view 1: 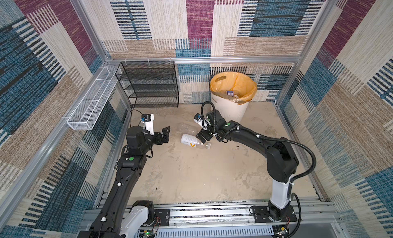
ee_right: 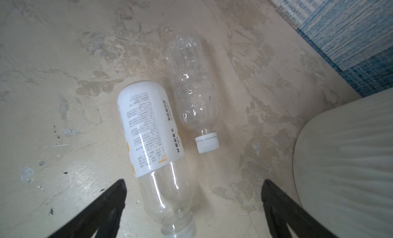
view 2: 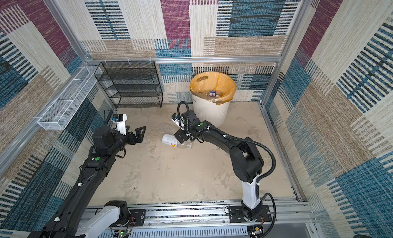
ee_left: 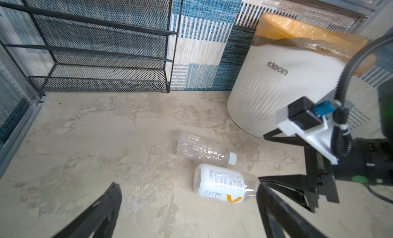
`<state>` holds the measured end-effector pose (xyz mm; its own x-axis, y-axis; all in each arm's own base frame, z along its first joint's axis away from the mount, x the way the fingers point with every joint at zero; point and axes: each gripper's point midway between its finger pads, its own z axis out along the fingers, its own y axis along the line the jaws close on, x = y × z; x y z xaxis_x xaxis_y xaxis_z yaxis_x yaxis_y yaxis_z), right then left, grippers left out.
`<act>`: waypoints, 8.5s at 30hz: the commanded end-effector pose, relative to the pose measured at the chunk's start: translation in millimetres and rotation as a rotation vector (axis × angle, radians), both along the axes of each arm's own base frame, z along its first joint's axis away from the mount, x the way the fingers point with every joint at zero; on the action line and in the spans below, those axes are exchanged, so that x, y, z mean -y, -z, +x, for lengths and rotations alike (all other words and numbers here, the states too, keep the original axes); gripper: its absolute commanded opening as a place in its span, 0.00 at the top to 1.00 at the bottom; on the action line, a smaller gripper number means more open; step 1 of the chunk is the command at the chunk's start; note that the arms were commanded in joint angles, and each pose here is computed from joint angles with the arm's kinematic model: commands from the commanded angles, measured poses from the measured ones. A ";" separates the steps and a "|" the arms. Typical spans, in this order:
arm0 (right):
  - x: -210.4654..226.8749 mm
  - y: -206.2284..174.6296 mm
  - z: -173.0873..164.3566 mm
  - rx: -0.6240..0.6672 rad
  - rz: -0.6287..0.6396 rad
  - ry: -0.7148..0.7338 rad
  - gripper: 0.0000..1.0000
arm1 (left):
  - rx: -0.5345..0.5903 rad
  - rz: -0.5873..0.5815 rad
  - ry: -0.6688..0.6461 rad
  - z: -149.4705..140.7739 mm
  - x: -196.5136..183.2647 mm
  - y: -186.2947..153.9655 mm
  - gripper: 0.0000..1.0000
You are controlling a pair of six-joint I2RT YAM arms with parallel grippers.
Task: Throw the plastic bottles in the bin
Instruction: Pick up the plastic bottle from the center of the table, then throw the plastic bottle into the trash bin, then pick up the plastic bottle from the top-center of the table, then throw the plastic bottle into the trash bin, then reset both arms
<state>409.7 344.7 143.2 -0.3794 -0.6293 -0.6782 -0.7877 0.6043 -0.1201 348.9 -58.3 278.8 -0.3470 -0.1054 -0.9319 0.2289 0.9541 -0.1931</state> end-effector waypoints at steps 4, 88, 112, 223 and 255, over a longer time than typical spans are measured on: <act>-12.3 37.0 -14.8 -0.067 -0.082 -0.103 0.02 | -0.026 0.041 -0.043 7.6 -10.5 -2.0 0.06; 260.0 -451.9 -197.9 1.379 0.853 0.636 0.38 | -0.060 0.221 0.281 -15.7 78.2 16.3 0.28; 228.0 -438.2 63.3 0.738 0.507 0.777 0.01 | -0.056 0.648 0.645 8.9 144.5 54.8 0.09; 333.9 -118.9 -57.2 0.447 0.506 1.042 0.01 | -0.042 -0.033 -0.282 76.2 -35.2 3.7 0.01; 354.7 -12.0 -36.9 0.716 0.466 0.915 0.01 | 0.073 0.292 -0.412 33.4 -76.2 174.2 0.01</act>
<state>367.5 -28.4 143.8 -0.0518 0.0335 -0.9981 0.2278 0.9735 0.0208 369.2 31.0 92.0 -0.3656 -0.0048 -0.9308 -0.2529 0.9629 0.0944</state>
